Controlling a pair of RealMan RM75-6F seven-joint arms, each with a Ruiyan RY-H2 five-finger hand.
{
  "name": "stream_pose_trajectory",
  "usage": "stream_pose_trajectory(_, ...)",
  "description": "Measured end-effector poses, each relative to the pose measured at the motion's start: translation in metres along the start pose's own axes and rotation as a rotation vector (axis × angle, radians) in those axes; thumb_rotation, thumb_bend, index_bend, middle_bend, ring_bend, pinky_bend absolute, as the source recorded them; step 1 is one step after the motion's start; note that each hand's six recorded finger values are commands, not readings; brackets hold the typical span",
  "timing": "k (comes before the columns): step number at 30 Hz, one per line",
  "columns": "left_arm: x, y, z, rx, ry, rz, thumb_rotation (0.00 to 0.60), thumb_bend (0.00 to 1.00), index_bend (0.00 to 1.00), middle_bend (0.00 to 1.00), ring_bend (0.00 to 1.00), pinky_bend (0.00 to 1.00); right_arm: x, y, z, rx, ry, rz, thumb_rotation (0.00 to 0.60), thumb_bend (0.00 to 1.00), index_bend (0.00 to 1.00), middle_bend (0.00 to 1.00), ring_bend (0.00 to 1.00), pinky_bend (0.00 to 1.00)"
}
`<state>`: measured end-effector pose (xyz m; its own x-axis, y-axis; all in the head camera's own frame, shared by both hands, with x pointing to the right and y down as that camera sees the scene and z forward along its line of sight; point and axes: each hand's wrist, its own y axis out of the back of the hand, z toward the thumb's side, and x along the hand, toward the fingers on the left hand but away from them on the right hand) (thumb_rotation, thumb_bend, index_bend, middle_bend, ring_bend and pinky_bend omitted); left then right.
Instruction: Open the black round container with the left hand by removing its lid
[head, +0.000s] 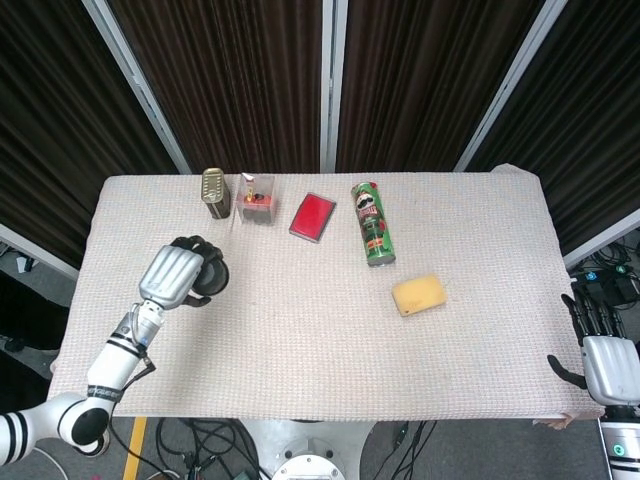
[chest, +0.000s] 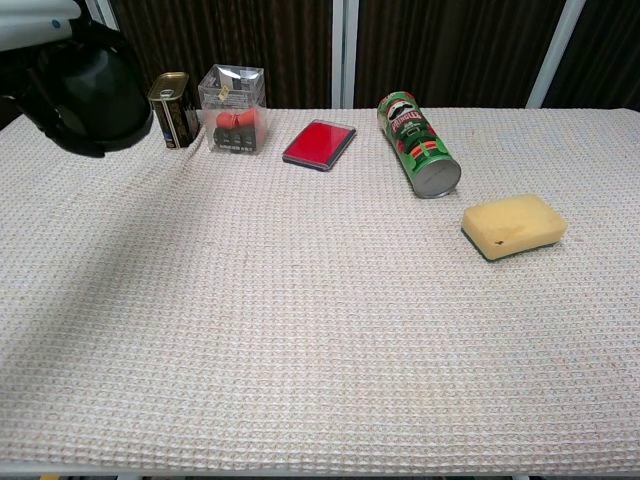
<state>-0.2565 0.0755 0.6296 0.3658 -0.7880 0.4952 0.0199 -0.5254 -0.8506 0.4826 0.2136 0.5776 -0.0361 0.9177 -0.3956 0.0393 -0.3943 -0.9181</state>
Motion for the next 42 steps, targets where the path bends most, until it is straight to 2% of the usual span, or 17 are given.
stream_pose_trajectory(3, 0.003, 0.024, 0.008, 0.012, -0.019, 0.071, 0.600, 0.39, 0.55, 0.47, 0.23, 0.29, 0.000, 0.000, 0.000, -0.002, 0.003, -0.001, 0.600, 0.12, 0.00, 0.00, 0.00, 0.00)
stream_pose_trajectory(7, -0.004, 0.081, 0.010, 0.008, 0.012, 0.287, 0.600, 0.38, 0.55, 0.48, 0.24, 0.30, 0.001, 0.002, -0.001, -0.007, 0.004, -0.007, 0.600, 0.12, 0.00, 0.00, 0.00, 0.00)
stream_pose_trajectory(10, -0.013, 0.099, -0.001, 0.012, 0.077, 0.384, 0.600, 0.38, 0.52, 0.48, 0.24, 0.29, 0.001, 0.002, -0.001, -0.006, 0.003, -0.007, 0.600, 0.12, 0.00, 0.00, 0.00, 0.00)
stream_pose_trajectory(11, -0.014, 0.099, -0.004, 0.015, 0.096, 0.390, 0.600, 0.38, 0.52, 0.48, 0.24, 0.29, 0.001, 0.001, -0.001, -0.006, 0.003, -0.005, 0.600, 0.12, 0.00, 0.00, 0.00, 0.00)
stream_pose_trajectory(13, -0.015, 0.089, -0.013, 0.019, 0.135, 0.362, 0.600, 0.38, 0.52, 0.48, 0.24, 0.28, 0.001, 0.000, 0.000, -0.004, 0.004, 0.001, 0.600, 0.12, 0.00, 0.00, 0.00, 0.00)
stream_pose_trajectory(15, -0.013, 0.070, -0.020, 0.019, 0.159, 0.296, 0.600, 0.38, 0.52, 0.48, 0.24, 0.28, 0.000, 0.000, 0.001, -0.004, 0.008, 0.000, 0.600, 0.12, 0.00, 0.00, 0.00, 0.00)
stream_pose_trajectory(19, -0.008, 0.010, -0.022, 0.014, 0.145, 0.063, 0.600, 0.38, 0.52, 0.48, 0.24, 0.28, 0.001, 0.003, 0.001, -0.007, 0.009, -0.015, 0.600, 0.12, 0.00, 0.00, 0.00, 0.00)
stream_pose_trajectory(22, -0.011, -0.023, -0.021, 0.006, 0.119, -0.067, 0.600, 0.38, 0.52, 0.48, 0.24, 0.28, 0.002, 0.004, -0.001, -0.012, 0.007, -0.016, 0.600, 0.12, 0.00, 0.00, 0.00, 0.00)
stream_pose_trajectory(23, -0.012, -0.029, -0.022, 0.005, 0.120, -0.089, 0.600, 0.38, 0.52, 0.48, 0.24, 0.28, 0.002, 0.004, -0.001, -0.012, 0.007, -0.014, 0.600, 0.12, 0.00, 0.00, 0.00, 0.00)
stream_pose_trajectory(25, -0.015, -0.035, -0.028, 0.001, 0.140, -0.108, 0.600, 0.38, 0.52, 0.48, 0.24, 0.28, 0.001, 0.002, -0.002, -0.012, 0.006, -0.007, 0.600, 0.12, 0.00, 0.00, 0.00, 0.00)
stream_pose_trajectory(28, -0.014, -0.029, -0.031, -0.007, 0.164, -0.078, 0.600, 0.38, 0.52, 0.48, 0.24, 0.28, 0.001, -0.001, -0.001, -0.010, 0.007, 0.004, 0.600, 0.12, 0.00, 0.00, 0.00, 0.00)
stream_pose_trajectory(30, -0.009, -0.027, -0.022, -0.015, 0.148, -0.065, 0.600, 0.38, 0.52, 0.48, 0.24, 0.28, 0.001, -0.001, 0.000, -0.004, 0.010, 0.001, 0.600, 0.12, 0.00, 0.00, 0.00, 0.00)
stream_pose_trajectory(33, 0.002, -0.037, 0.021, -0.040, 0.040, -0.098, 0.600, 0.38, 0.52, 0.48, 0.24, 0.28, 0.001, 0.001, 0.002, -0.001, 0.009, -0.007, 0.600, 0.12, 0.00, 0.00, 0.00, 0.00)
stream_pose_trajectory(34, 0.006, -0.044, 0.046, -0.042, -0.026, -0.121, 0.600, 0.38, 0.52, 0.48, 0.24, 0.28, 0.001, 0.001, 0.002, -0.001, 0.007, -0.007, 0.600, 0.12, 0.00, 0.00, 0.00, 0.00)
stream_pose_trajectory(37, 0.010, -0.056, 0.091, -0.021, -0.143, -0.158, 0.600, 0.38, 0.52, 0.48, 0.24, 0.28, 0.001, 0.000, 0.000, -0.002, 0.000, -0.001, 0.600, 0.12, 0.00, 0.00, 0.00, 0.00)
stream_pose_trajectory(39, 0.011, -0.055, 0.090, -0.007, -0.134, -0.153, 0.600, 0.38, 0.52, 0.48, 0.24, 0.28, 0.000, -0.002, -0.002, -0.003, -0.004, 0.007, 0.600, 0.12, 0.00, 0.00, 0.00, 0.00)
stream_pose_trajectory(42, 0.014, -0.045, 0.050, 0.027, -0.015, -0.131, 0.600, 0.37, 0.51, 0.48, 0.24, 0.28, -0.001, -0.008, -0.005, -0.002, -0.010, 0.024, 0.600, 0.12, 0.00, 0.00, 0.00, 0.00)
